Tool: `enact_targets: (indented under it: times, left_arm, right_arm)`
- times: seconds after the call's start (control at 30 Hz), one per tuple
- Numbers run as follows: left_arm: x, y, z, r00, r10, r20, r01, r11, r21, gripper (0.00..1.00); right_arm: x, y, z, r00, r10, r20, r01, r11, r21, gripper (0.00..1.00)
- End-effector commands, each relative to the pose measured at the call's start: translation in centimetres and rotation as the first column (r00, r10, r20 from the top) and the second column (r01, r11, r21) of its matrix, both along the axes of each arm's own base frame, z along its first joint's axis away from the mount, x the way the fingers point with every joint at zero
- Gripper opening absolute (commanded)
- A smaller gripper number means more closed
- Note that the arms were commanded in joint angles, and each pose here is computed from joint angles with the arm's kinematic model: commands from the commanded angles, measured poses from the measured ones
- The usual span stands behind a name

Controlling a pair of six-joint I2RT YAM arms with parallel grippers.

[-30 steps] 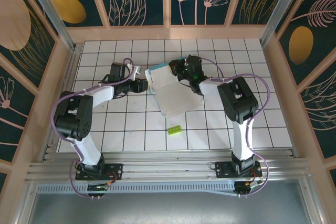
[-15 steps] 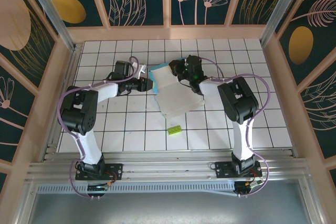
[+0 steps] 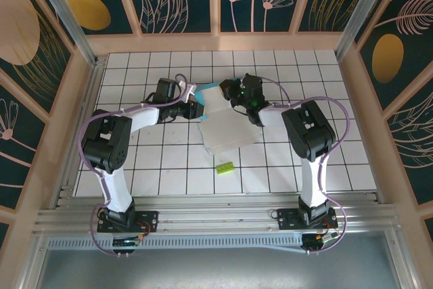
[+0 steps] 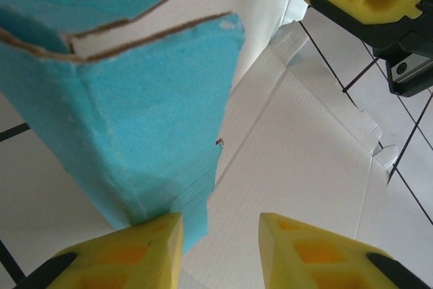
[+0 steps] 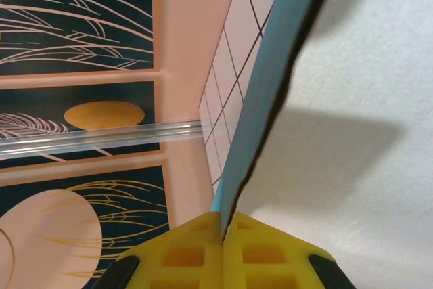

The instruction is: Fold the paper box

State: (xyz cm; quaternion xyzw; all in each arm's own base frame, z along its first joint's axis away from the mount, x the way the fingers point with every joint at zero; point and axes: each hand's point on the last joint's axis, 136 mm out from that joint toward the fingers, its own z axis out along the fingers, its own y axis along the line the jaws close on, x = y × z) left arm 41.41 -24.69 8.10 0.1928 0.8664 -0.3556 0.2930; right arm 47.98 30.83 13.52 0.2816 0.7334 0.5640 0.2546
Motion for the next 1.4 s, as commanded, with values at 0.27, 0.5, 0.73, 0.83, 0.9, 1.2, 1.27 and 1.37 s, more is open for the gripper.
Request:
enact_targets:
  times: [0.27,0.5,0.73,0.83,0.9,1.2,1.27,1.37]
  left_arm:
    - [1.3,3.7,-1.5,0.988,0.128,0.081,-0.141,0.972,0.188,0.37]
    - [0.8,3.1,-1.3,0.992,0.101,0.078,-0.113,0.981,0.159,0.39]
    - [1.4,3.2,-0.3,0.988,0.1,0.115,-0.119,0.979,0.168,0.41]
    - [0.9,2.9,0.8,0.99,0.044,0.136,-0.068,0.981,0.182,0.48]
    - [0.4,2.6,2.1,0.988,0.01,0.156,-0.037,0.985,0.17,0.5]
    - [-1.0,6.6,8.4,0.902,0.088,0.423,-0.202,0.952,0.232,0.49]
    - [-0.2,8.9,8.5,0.868,0.145,0.475,-0.306,0.909,0.283,0.5]
    - [1.0,10.3,6.9,0.877,0.131,0.463,-0.326,0.869,0.371,0.51]
  right_arm:
    - [-4.0,0.1,2.5,0.989,0.079,0.128,-0.076,0.997,-0.026,0.06]
    - [-5.6,-0.2,-0.4,0.988,0.116,0.105,-0.11,0.992,-0.066,0.06]
    - [-4.8,-0.6,-0.7,0.992,0.095,0.079,-0.086,0.991,-0.107,0.06]
    - [-4.0,-1.0,-0.7,0.995,0.077,0.059,-0.069,0.989,-0.132,0.06]
    - [-3.4,-1.3,-0.8,0.997,0.062,0.043,-0.055,0.987,-0.151,0.06]
    - [-1.1,-2.1,-0.9,1.0,0.012,-0.021,-0.016,0.979,-0.202,0.07]
    - [-0.7,-2.1,-0.8,1.0,0.011,-0.026,-0.016,0.979,-0.205,0.07]
    - [-0.5,-1.9,-0.8,0.999,0.022,-0.029,-0.028,0.979,-0.202,0.07]
